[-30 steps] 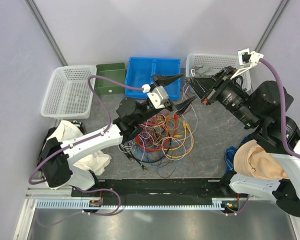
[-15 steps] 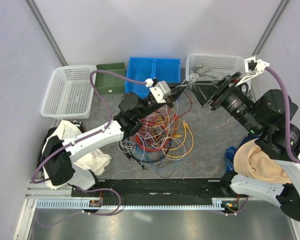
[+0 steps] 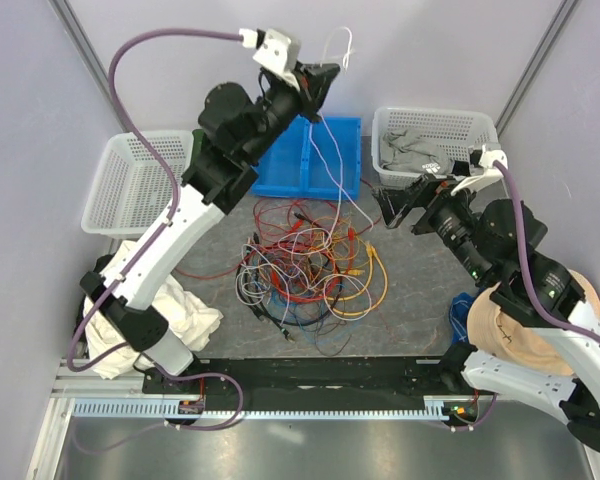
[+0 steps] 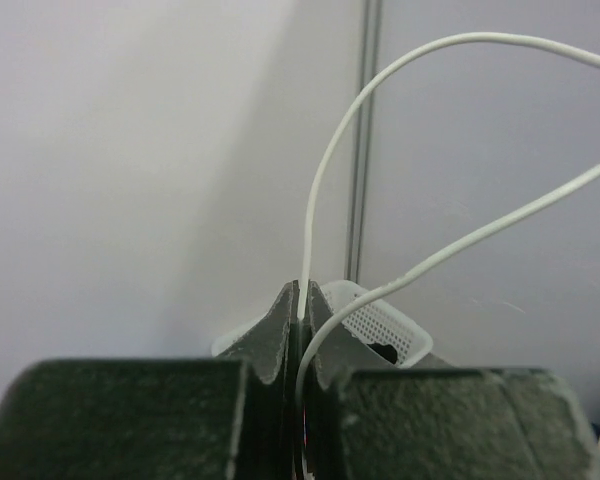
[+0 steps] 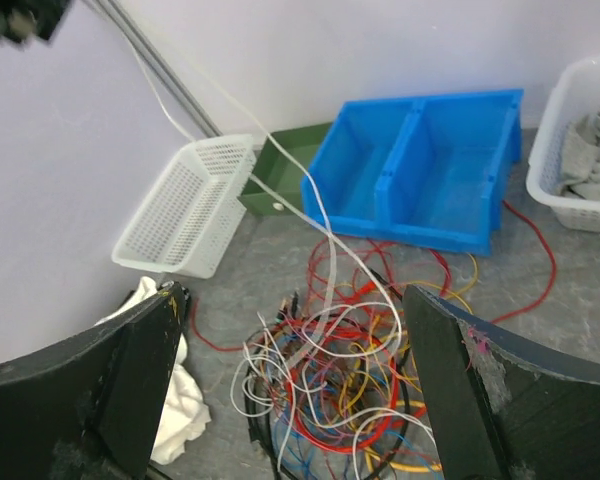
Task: Untangle the cables
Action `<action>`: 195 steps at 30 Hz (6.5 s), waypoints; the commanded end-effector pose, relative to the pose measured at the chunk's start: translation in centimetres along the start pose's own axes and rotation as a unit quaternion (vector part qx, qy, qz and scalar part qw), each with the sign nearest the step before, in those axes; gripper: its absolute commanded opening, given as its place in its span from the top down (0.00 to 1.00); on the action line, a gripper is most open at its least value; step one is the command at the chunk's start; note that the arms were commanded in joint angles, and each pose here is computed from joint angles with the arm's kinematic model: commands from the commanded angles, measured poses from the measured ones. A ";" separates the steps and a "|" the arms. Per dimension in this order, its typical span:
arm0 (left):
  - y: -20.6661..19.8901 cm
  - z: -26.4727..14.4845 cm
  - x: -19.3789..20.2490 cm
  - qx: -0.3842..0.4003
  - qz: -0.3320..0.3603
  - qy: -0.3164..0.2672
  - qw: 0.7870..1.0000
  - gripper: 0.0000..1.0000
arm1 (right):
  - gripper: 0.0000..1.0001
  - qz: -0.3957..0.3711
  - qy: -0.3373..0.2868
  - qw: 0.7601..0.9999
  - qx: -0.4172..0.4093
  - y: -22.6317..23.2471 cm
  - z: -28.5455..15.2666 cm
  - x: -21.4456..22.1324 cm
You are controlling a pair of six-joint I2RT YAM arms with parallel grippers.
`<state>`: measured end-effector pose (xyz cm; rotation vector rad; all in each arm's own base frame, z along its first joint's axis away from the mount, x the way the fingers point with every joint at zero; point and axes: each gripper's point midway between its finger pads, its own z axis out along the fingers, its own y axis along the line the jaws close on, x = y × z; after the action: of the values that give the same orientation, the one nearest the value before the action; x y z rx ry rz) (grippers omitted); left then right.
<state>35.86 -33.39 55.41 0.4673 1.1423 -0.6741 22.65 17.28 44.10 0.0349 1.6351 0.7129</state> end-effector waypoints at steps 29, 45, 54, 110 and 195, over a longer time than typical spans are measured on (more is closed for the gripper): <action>14.5 12.8 15.6 -0.063 -0.016 -0.030 0.997 0.98 | 0.02 0.022 0.012 0.997 0.069 -10.5 -1.8 14.7; 15.8 12.9 11.9 -0.075 0.026 -0.188 0.979 0.98 | 0.02 0.018 0.003 0.995 0.099 -12.1 -2.4 15.1; 17.2 12.5 10.3 -0.101 0.064 -0.213 0.970 0.98 | 0.02 0.006 0.003 0.995 0.097 -11.8 -2.3 14.3; 16.9 7.9 33.2 -0.219 -0.048 0.213 0.951 0.79 | 0.02 0.039 0.018 0.996 0.076 -11.4 -2.1 16.2; -5.2 -18.5 19.0 -0.115 -0.186 0.300 0.928 0.98 | 0.03 0.058 0.090 0.993 0.049 -10.5 -0.5 21.4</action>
<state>26.20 -29.07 26.04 0.1703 2.0214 -0.5854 21.41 16.56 17.31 0.1601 1.9272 0.6590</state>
